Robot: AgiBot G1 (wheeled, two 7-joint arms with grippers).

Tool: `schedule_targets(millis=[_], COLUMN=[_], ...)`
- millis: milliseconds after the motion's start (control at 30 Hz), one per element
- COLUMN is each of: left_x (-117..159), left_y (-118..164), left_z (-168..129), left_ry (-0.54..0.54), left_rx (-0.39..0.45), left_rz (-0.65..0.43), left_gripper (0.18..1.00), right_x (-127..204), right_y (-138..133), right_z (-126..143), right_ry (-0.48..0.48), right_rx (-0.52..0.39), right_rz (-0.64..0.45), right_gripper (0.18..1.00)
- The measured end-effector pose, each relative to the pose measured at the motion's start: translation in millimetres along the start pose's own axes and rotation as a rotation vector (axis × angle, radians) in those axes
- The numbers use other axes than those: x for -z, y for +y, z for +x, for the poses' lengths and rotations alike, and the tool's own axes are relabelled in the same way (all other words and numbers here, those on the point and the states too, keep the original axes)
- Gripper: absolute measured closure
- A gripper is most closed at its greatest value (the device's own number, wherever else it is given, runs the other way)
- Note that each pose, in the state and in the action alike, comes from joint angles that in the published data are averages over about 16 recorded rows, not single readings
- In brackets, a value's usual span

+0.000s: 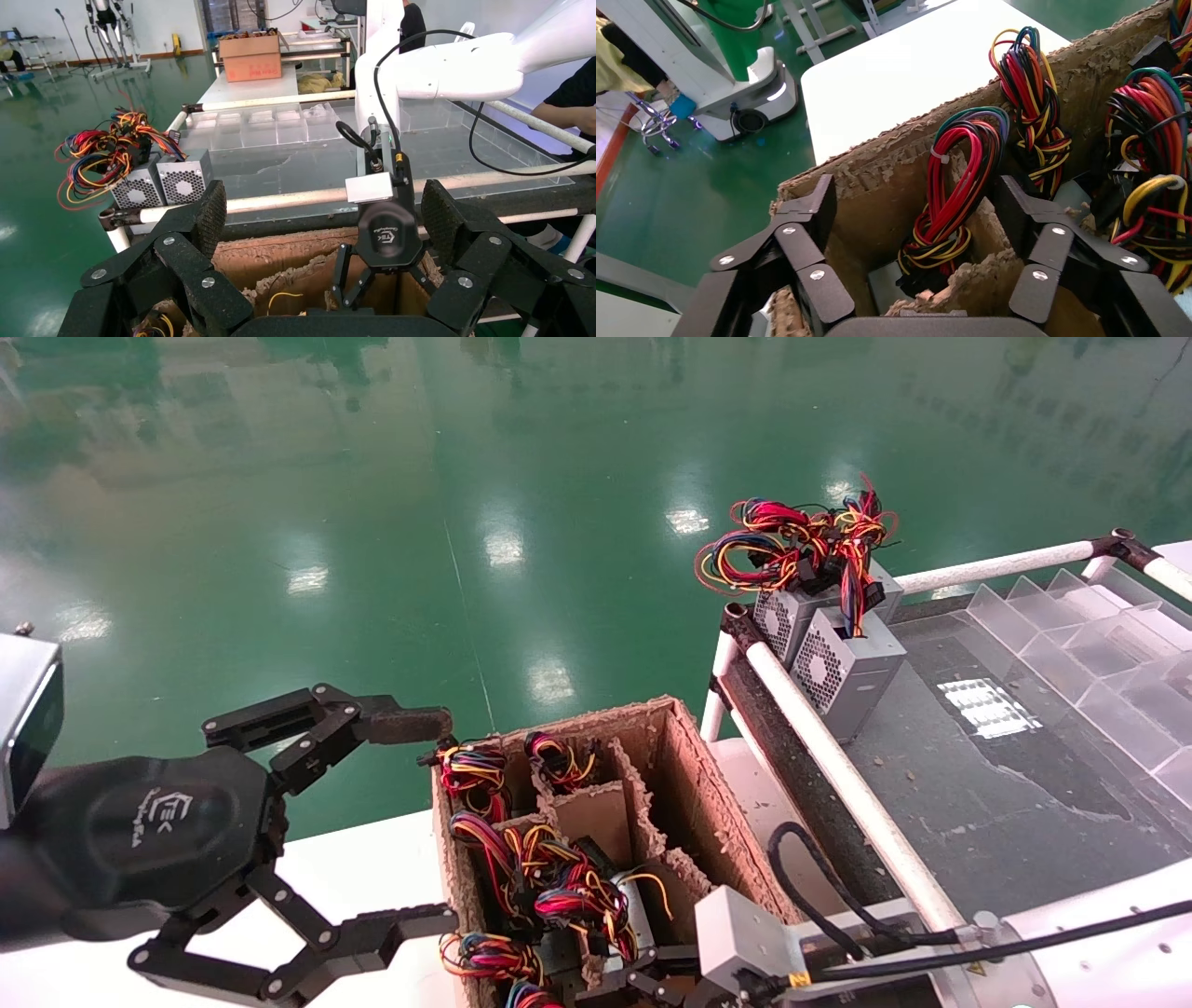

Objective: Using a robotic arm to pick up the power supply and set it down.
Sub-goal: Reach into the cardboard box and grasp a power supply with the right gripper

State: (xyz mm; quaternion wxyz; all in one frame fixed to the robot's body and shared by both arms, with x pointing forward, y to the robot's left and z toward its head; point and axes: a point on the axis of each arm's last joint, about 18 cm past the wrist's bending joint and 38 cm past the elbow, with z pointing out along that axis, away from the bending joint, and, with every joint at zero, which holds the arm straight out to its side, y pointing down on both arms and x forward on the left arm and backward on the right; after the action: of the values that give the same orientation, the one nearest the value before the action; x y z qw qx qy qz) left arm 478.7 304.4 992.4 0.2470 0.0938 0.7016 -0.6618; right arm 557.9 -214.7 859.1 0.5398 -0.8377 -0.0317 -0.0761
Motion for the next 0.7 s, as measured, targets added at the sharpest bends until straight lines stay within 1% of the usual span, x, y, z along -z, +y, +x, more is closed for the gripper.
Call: schedule_targets(millis=[233, 333, 433, 567, 700], left_x=[0.0, 0.0, 0.0, 0.0, 0.0], left_y=[0.0, 0.0, 0.0, 0.0, 0.0], left_z=[0.0, 0.0, 0.0, 0.0, 0.0], left_ry=[0.0, 0.0, 0.0, 0.0, 0.0], left_rx=[0.0, 0.0, 0.0, 0.0, 0.0], left_rz=[0.0, 0.0, 0.0, 0.0, 0.0], left_gripper=[0.186, 0.184, 0.184, 0.184, 0.184], right_x=[-9.2, -12.7, -15.9, -19.5, -22.9], right_y=[2.0, 1.7, 1.1, 0.3, 0.9], right_z=[7.5, 10.4, 12.7, 14.9, 16.3], right_ry=[0.005, 0.008, 0.01, 0.012, 0.014], right_rx=[0.011, 0.018, 0.024, 0.036, 0.049], right_rz=[-0.008, -0.009, -0.007, -0.005, -0.005], right_gripper=[0.425, 0.5, 0.554, 0.66, 0.741])
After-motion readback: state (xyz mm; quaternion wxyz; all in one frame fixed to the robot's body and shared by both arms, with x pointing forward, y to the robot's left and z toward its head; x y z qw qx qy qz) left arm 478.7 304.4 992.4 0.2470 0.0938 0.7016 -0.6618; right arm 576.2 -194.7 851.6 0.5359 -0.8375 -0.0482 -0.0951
